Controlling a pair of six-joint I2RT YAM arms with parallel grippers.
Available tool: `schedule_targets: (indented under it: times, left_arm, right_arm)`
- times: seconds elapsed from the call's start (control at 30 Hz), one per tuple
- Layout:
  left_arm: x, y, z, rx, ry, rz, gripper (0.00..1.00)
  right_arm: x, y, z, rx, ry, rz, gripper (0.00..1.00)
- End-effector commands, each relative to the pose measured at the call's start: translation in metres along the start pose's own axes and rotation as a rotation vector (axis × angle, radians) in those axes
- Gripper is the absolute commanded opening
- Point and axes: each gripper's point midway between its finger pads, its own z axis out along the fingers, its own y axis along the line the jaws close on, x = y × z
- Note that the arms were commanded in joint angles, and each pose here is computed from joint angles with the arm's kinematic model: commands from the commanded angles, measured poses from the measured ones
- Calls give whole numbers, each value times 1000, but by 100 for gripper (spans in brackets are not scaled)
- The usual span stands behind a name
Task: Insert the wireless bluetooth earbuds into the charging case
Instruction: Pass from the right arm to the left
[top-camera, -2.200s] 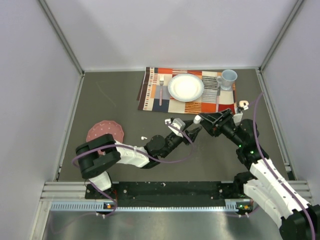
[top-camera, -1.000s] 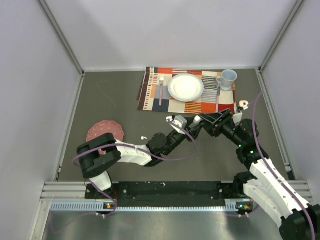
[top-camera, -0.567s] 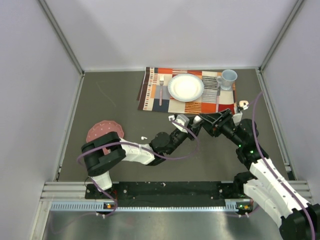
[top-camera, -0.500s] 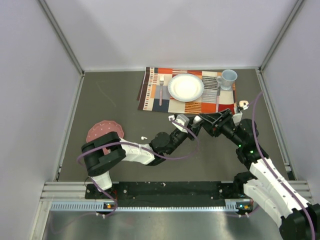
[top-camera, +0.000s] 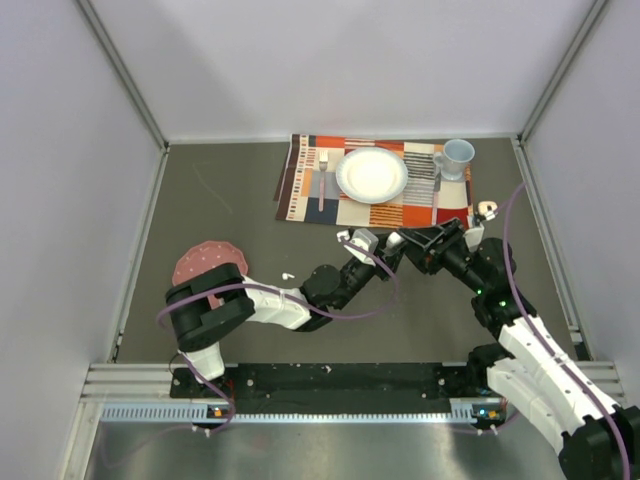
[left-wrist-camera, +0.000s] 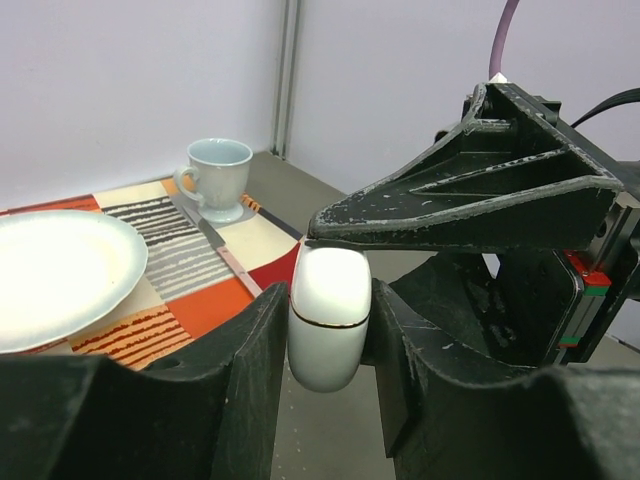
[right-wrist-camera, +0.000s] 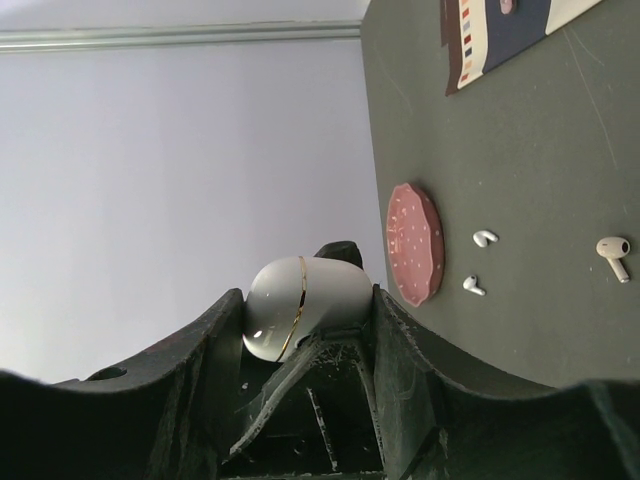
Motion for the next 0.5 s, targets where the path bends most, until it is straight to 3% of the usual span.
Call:
schedule_targets:
  times: [0.0,0.17,0.47]
  left_arm:
    - [-57,-8,1,22,-237,-96,43]
    - [-57,-6,-2,15,-240,-95,38]
    - [-59,-5,-7,18,-234,-91,38]
  right_arm:
    - [6,22,-2,-85,27,-22,35]
    - [6,22,-3,-87,24,-21,35]
    - [5,23,-2,-88,17,-21,35]
